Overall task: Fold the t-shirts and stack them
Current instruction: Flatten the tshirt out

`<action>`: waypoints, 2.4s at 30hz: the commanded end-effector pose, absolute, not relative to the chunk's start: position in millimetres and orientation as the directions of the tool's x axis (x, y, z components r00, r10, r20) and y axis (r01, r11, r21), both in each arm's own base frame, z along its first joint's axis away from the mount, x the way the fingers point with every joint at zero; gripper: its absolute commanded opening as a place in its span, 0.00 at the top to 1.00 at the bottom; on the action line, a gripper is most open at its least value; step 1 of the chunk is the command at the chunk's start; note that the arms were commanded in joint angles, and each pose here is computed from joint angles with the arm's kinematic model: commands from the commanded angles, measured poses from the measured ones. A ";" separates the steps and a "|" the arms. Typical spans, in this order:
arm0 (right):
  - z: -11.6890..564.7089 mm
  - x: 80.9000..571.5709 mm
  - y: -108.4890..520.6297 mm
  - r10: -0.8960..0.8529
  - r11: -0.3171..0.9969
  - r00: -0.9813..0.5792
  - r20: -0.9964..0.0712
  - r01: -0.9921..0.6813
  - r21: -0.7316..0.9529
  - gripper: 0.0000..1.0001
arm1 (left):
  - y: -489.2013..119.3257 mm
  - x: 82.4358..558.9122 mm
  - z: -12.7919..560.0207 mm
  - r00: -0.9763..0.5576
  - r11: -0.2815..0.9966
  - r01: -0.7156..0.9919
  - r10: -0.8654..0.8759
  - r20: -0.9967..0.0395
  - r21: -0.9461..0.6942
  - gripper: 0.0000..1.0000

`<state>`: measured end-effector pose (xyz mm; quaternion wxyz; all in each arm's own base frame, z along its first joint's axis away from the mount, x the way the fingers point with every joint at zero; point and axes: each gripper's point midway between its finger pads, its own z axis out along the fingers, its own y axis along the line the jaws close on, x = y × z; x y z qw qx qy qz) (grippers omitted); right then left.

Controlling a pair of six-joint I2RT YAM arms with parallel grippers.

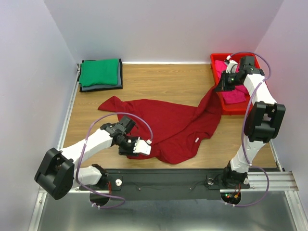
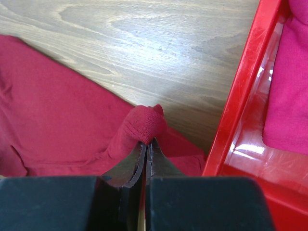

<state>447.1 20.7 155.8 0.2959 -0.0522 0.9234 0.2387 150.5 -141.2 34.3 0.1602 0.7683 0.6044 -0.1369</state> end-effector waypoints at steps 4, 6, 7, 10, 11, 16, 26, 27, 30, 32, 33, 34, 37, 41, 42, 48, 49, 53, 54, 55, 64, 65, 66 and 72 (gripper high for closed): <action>173.3 451.7 20.5 0.036 0.887 -0.780 -0.624 -0.263 0.380 0.99 | -145.9 147.7 28.1 0.236 -0.222 0.972 0.884 -0.404 0.080 0.46; 173.1 451.8 20.1 0.036 0.888 -0.781 -0.624 -0.261 0.378 0.99 | -149.6 150.0 28.9 0.231 -0.214 0.973 0.881 -0.412 0.088 0.46; 172.6 451.5 20.1 0.036 0.888 -0.781 -0.623 -0.261 0.379 0.99 | -152.3 152.3 29.4 0.233 -0.212 0.972 0.878 -0.418 0.097 0.47; 171.2 450.7 19.4 0.032 0.890 -0.782 -0.622 -0.261 0.374 0.99 | -154.0 154.5 29.3 0.221 -0.197 0.975 0.879 -0.422 0.100 0.51; 171.2 450.4 19.3 0.033 0.891 -0.783 -0.621 -0.259 0.374 0.99 | -154.9 156.7 30.0 0.219 -0.191 0.976 0.879 -0.423 0.108 0.57; 171.3 449.0 18.1 0.029 0.893 -0.781 -0.623 -0.260 0.368 0.99 | -158.5 164.8 37.8 0.201 -0.159 0.978 0.879 -0.432 0.132 0.80; 171.4 447.2 18.7 0.024 0.893 -0.781 -0.624 -0.264 0.365 0.99 | -154.9 186.2 60.3 0.184 -0.111 0.975 0.885 -0.427 0.191 1.00; 172.1 447.1 18.7 0.024 0.893 -0.780 -0.625 -0.264 0.364 0.99 | -153.6 189.2 62.9 0.181 -0.106 0.975 0.886 -0.426 0.195 1.00; 173.8 447.3 17.8 0.024 0.894 -0.778 -0.628 -0.264 0.361 0.99 | -149.2 201.6 74.3 0.159 -0.074 0.975 0.889 -0.429 0.209 1.00; 178.5 448.1 17.6 0.023 0.895 -0.770 -0.638 -0.268 0.356 1.00 | -148.5 210.8 84.1 0.141 -0.045 0.974 0.887 -0.440 0.221 1.00; 179.4 448.5 17.4 0.023 0.897 -0.770 -0.638 -0.265 0.352 0.99 | -146.1 225.2 99.1 0.108 0.005 0.971 0.882 -0.458 0.239 1.00; 183.0 449.5 16.7 0.020 0.899 -0.764 -0.645 -0.268 0.346 0.99 | -145.4 233.4 107.8 0.088 0.035 0.969 0.877 -0.473 0.245 1.00; 201.3 454.2 12.6 0.008 0.910 -0.736 -0.677 -0.275 0.310 1.00 | -132.8 280.8 154.6 -0.019 0.211 0.934 0.836 -0.548 0.289 1.00; 227.4 459.2 6.0 -0.022 0.924 -0.702 -0.712 -0.287 0.254 0.99 | -112.4 338.6 235.0 -0.082 0.425 0.836 0.723 -0.686 0.347 1.00; 241.9 462.9 3.7 -0.031 0.928 -0.678 -0.735 -0.292 0.230 0.99 | -107.1 352.1 266.4 -0.062 0.467 0.796 0.695 -0.716 0.384 1.00; 299.0 464.6 -4.2 -0.072 0.944 -0.586 -0.807 -0.300 0.134 1.00 | -62.6 388.4 363.1 -0.072 0.708 0.575 0.544 -0.836 0.411 1.00; 322.5 461.4 -4.5 -0.088 0.946 -0.542 -0.836 -0.309 0.101 0.99 | -56.9 387.7 376.6 -0.060 0.729 0.545 0.525 -0.849 0.413 1.00; 376.0 440.6 -1.8 -0.137 0.941 -0.431 -0.892 -0.337 0.018 0.99 | -22.9 376.8 434.4 -0.012 0.825 0.415 0.427 -0.904 0.384 1.00; 385.2 435.1 -0.8 -0.144 0.940 -0.410 -0.901 -0.340 0.005 0.99 | -17.7 372.1 451.1 0.022 0.834 0.387 0.418 -0.908 0.393 1.00; 395.7 428.6 -0.1 -0.158 0.939 -0.383 -0.910 -0.344 -0.018 0.99 | -8.5 360.9 466.5 0.040 0.859 0.343 0.390 -0.920 0.379 1.00; 514.8 342.4 10.7 -0.211 0.938 -0.073 -0.975 -0.295 -0.181 1.00 | -13.7 269.3 558.7 0.297 0.890 0.183 0.355 -0.886 0.418 1.00; 525.3 336.4 10.9 -0.209 0.940 -0.045 -0.977 -0.283 -0.188 0.99 | -15.2 263.6 565.3 0.317 0.894 0.175 0.345 -0.884 0.412 1.00; 541.7 327.4 10.7 -0.209 0.944 -0.002 -0.978 -0.261 -0.201 0.99 | -16.8 256.6 574.2 0.338 0.897 0.165 0.339 -0.878 0.410 1.00; 580.3 333.9 2.1 -0.195 0.959 0.113 -0.974 -0.184 -0.214 1.00 | -23.1 267.1 579.5 0.333 0.888 0.224 0.318 -0.888 0.402 1.00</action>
